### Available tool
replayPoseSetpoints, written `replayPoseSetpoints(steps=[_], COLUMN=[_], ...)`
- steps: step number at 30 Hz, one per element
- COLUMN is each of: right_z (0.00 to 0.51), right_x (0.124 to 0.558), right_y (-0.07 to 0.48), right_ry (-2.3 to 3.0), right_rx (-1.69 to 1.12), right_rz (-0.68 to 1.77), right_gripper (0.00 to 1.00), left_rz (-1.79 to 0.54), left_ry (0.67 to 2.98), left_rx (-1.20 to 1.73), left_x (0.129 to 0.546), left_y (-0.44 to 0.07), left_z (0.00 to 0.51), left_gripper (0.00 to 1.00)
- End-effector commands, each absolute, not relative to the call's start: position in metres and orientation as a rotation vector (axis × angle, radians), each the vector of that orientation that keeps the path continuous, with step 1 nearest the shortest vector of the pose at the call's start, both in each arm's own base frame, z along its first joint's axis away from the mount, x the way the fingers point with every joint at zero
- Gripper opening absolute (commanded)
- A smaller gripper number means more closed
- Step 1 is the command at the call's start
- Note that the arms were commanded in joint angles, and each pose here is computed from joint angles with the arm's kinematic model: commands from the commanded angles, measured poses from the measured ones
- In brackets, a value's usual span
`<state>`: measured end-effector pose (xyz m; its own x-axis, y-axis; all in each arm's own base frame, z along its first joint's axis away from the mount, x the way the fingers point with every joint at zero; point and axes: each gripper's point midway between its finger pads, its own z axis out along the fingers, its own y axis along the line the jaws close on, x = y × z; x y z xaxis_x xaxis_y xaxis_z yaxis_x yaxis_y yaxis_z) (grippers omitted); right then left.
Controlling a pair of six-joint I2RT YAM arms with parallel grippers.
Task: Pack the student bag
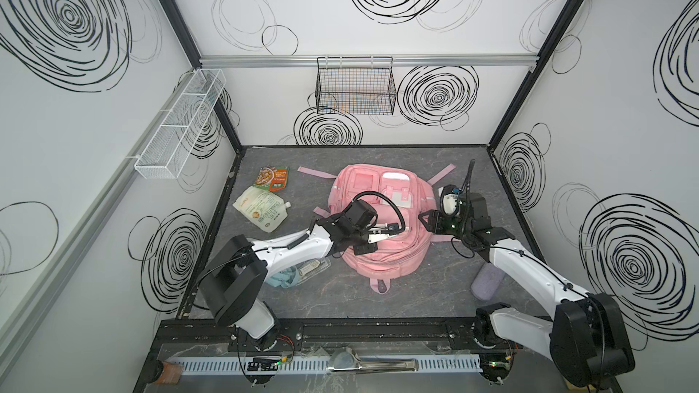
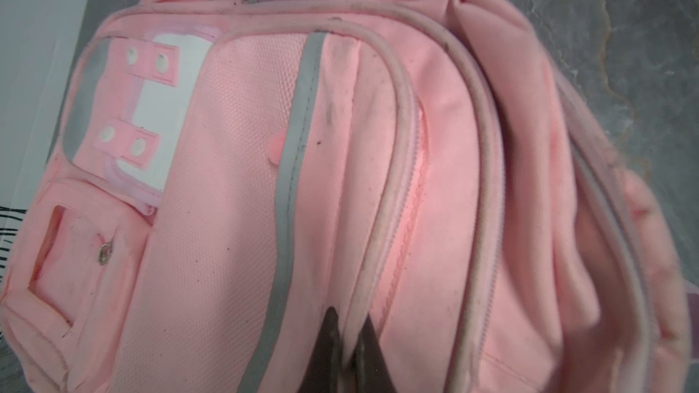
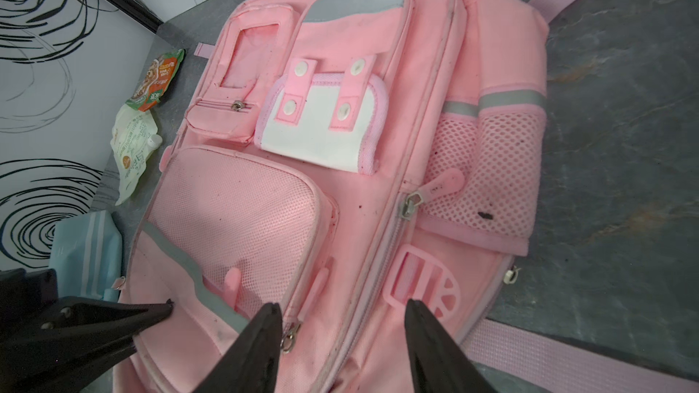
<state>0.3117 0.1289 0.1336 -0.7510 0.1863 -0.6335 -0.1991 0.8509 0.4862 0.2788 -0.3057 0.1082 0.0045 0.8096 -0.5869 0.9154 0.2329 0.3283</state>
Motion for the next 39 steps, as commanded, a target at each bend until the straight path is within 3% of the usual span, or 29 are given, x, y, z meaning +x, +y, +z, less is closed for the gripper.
replayPoseSetpoints(steps=[1,7,12,19,26,31,32,33,35,39], right_z=[0.147,0.188,0.224,0.171,0.148,0.135,0.131,0.126,0.116,0.100], right_x=[0.311,0.323,0.324,0.307,0.292,0.310,0.318,0.322,0.322,0.344], right_y=[0.124,0.117,0.137,0.160,0.174,0.168,0.163,0.161,0.157,0.134], right_ry=[2.286,2.142,1.950,1.928,1.826,1.866,1.917,1.927,1.897,1.971], right_rx=[0.001,-0.123,-0.399,-0.750,-0.873,-0.858,-0.810,-0.827,-0.966,-0.920], right_rz=[0.686,0.563,0.574,0.598,0.671,0.607,0.590,0.580,0.605,0.636], right_gripper=[0.56,0.57,0.56,0.57,0.58,0.58,0.54,0.36,0.09,0.19], left_rz=[-0.271,-0.278,-0.243,-0.220,-0.234,-0.233,-0.237,-0.239,-0.243,-0.254], left_ry=[1.686,1.642,1.618,1.528,1.481,1.453,1.439,1.431,1.427,1.430], left_rx=[1.375,1.320,1.287,1.271,1.250,1.235,1.238,1.239,1.244,1.256], left_x=[0.295,0.296,0.298,0.291,0.288,0.288,0.287,0.286,0.285,0.283], left_y=[-0.319,-0.313,-0.304,-0.291,-0.284,-0.281,-0.281,-0.281,-0.281,-0.283], left_z=[0.167,0.186,0.193,0.205,0.213,0.219,0.220,0.220,0.218,0.216], left_gripper=[0.00,0.00,0.00,0.00,0.00,0.00,0.00,0.00,0.00,0.00])
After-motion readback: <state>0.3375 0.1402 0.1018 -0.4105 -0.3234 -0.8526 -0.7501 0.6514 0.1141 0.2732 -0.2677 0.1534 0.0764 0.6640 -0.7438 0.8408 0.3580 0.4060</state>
